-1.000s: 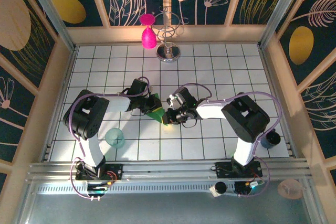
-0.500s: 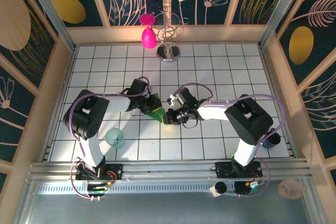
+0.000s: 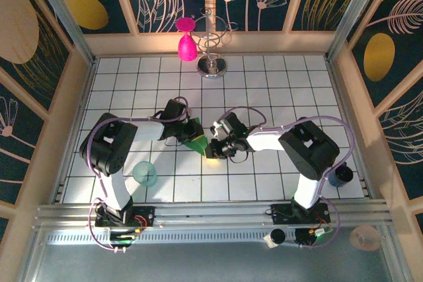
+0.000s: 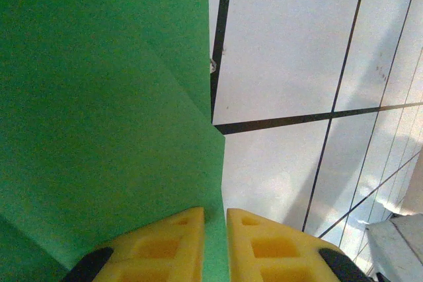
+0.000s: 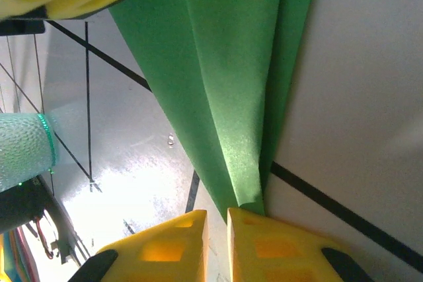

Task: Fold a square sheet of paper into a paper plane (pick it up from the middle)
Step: Fourth fold the wing at the center of the table.

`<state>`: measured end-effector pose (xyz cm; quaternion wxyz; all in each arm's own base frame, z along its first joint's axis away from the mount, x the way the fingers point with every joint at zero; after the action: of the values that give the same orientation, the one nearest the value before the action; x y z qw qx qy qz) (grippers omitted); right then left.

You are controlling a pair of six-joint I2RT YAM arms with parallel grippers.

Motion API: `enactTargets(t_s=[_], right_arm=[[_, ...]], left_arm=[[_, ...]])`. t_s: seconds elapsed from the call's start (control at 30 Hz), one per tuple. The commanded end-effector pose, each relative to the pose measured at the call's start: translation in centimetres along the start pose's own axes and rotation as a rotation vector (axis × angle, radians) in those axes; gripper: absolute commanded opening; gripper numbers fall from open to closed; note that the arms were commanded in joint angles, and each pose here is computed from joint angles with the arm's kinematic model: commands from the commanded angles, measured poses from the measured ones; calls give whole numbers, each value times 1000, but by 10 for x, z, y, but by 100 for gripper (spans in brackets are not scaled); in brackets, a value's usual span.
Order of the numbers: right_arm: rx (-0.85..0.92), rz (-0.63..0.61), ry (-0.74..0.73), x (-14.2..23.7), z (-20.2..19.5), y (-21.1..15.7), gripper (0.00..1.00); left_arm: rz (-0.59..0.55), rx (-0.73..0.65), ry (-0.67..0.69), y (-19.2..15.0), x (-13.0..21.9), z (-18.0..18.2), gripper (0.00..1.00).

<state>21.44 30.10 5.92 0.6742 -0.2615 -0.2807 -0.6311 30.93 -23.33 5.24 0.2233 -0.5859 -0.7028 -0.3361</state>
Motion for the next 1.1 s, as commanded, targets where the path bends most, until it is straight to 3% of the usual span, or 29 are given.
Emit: enactTargets(t_s=[0.0, 0.17, 0.7, 1.07], right_arm=[[50, -81, 29, 24, 24, 8, 19], [39, -133, 12, 29, 22, 20, 21], [26, -8, 56, -3, 16, 18, 17], [-7, 31, 3, -15, -3, 11, 17]], left_arm=[[19, -9, 8, -5, -3, 4, 18], [19, -11, 6, -4, -2, 3, 18], [15, -7, 3, -5, -1, 3, 18], [4, -18, -13, -1, 1, -3, 18]])
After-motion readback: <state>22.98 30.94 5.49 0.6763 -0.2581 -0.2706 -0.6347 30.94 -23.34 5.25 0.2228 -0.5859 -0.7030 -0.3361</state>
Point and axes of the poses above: each hand's point on the last joint's axis, 136 mm out from that joint toward the fingers, its own x axis back along the fingers, its own z axis along the line the jaws close on, y = z × x, the point moved 5 cm from there along x, back along the fingers, and after that the axes turned 13 degrees about -x, right-handed, at the moved point
